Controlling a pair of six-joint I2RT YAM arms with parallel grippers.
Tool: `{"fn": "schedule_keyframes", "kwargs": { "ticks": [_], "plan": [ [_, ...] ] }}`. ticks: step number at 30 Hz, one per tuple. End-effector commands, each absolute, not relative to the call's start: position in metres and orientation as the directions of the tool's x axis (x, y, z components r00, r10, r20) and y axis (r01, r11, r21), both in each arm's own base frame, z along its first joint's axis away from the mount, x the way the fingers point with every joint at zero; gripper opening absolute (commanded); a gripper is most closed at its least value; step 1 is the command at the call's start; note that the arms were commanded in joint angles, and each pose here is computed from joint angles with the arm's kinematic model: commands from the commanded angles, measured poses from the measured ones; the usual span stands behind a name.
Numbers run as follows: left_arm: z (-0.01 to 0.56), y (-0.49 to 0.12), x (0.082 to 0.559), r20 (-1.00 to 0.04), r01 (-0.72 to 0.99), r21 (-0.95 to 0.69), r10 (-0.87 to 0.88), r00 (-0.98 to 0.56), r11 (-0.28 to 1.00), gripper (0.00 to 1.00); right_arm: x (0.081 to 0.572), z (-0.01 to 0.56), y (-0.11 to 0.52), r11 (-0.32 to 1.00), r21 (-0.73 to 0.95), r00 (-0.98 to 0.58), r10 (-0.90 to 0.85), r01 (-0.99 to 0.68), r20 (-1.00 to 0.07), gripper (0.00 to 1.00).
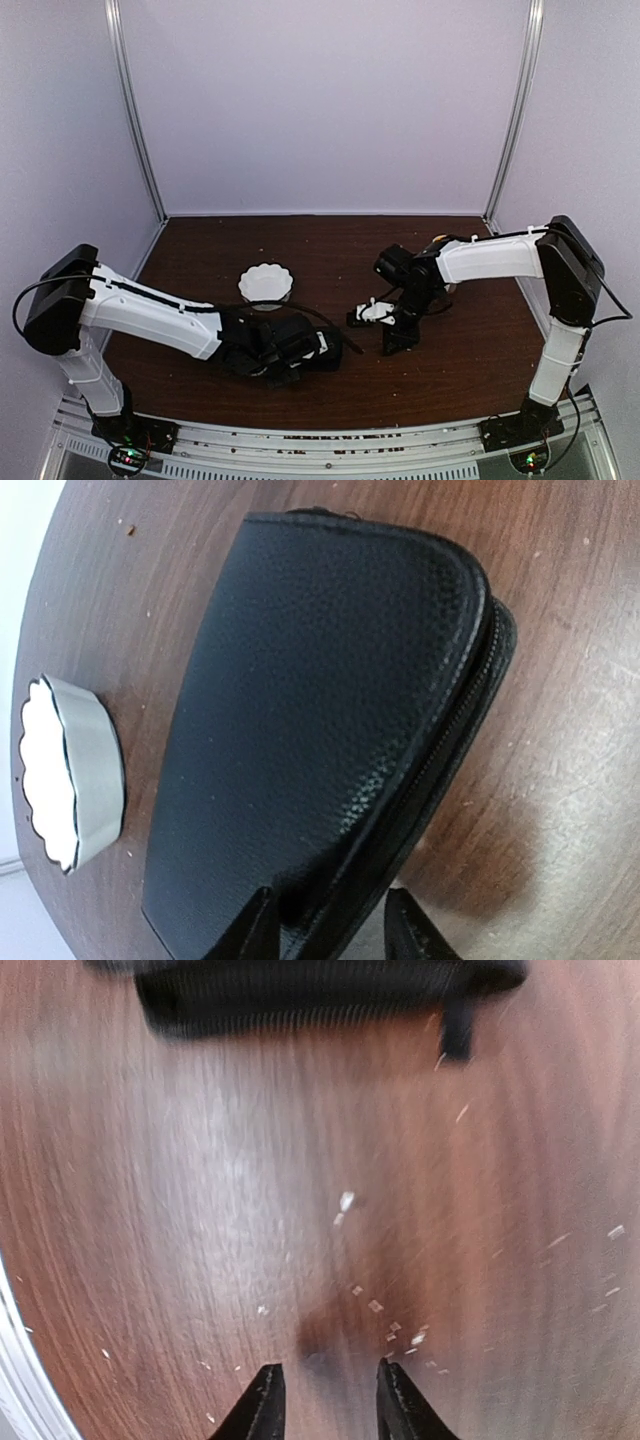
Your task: Sort the hair-cutting tools
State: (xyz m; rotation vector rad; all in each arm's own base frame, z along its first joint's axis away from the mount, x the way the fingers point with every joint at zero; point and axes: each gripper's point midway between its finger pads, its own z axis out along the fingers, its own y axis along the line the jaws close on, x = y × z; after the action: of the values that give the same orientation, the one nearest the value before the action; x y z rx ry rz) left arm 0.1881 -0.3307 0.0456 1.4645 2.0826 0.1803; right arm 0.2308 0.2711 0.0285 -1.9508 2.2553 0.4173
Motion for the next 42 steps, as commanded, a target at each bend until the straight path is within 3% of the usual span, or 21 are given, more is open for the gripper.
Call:
{"fn": "schedule_keyframes", "kwargs": {
  "ticks": [1, 6, 9, 12, 18, 22, 25, 31, 42],
  "plan": [
    [0.070, -0.353, 0.186, -0.414, 0.829, 0.435, 0.896, -0.163, 0.351, 0.42, 0.243, 0.057, 0.297, 0.144, 0.145, -0.187, -0.914, -0.979, -0.360, 0.34],
    [0.088, -0.383, 0.192, -0.493, 0.832, 0.426, 0.862, -0.116, 0.356, 0.50, 0.244, 0.066, 0.309, 0.157, 0.192, -0.223, -0.890, -0.969, -0.398, 0.34],
    [0.080, -0.398, 0.189, -0.487, 0.857, 0.415, 0.870, -0.074, 0.306, 0.78, 0.243, 0.066, 0.311, 0.168, 0.227, -0.251, -0.877, -0.959, -0.409, 0.35],
    [0.070, -0.404, 0.191, -0.467, 0.861, 0.427, 0.883, -0.052, 0.276, 0.79, 0.242, 0.069, 0.313, 0.182, 0.265, -0.284, -0.859, -0.947, -0.425, 0.35],
    [0.054, -0.404, 0.200, -0.405, 0.843, 0.478, 0.913, -0.038, 0.247, 0.53, 0.245, 0.058, 0.316, 0.209, 0.310, -0.329, -0.849, -0.928, -0.414, 0.36],
    [0.046, -0.396, 0.205, -0.382, 0.820, 0.512, 0.923, -0.048, 0.254, 0.42, 0.244, 0.053, 0.320, 0.215, 0.358, -0.356, -0.847, -0.909, -0.395, 0.36],
    [0.045, -0.390, 0.211, -0.369, 0.792, 0.547, 0.927, -0.063, 0.271, 0.23, 0.243, 0.051, 0.321, 0.221, 0.374, -0.368, -0.845, -0.901, -0.388, 0.36],
    [0.044, -0.380, 0.210, -0.363, 0.784, 0.554, 0.929, -0.074, 0.279, 0.00, 0.245, 0.049, 0.319, 0.245, 0.399, -0.403, -0.833, -0.884, -0.381, 0.35],
    [0.067, -0.351, 0.191, -0.519, 0.773, 0.496, 0.849, -0.099, 0.394, 0.00, 0.255, 0.051, 0.335, 0.248, 0.432, -0.427, -0.816, -0.867, -0.390, 0.38]
  ]
}}
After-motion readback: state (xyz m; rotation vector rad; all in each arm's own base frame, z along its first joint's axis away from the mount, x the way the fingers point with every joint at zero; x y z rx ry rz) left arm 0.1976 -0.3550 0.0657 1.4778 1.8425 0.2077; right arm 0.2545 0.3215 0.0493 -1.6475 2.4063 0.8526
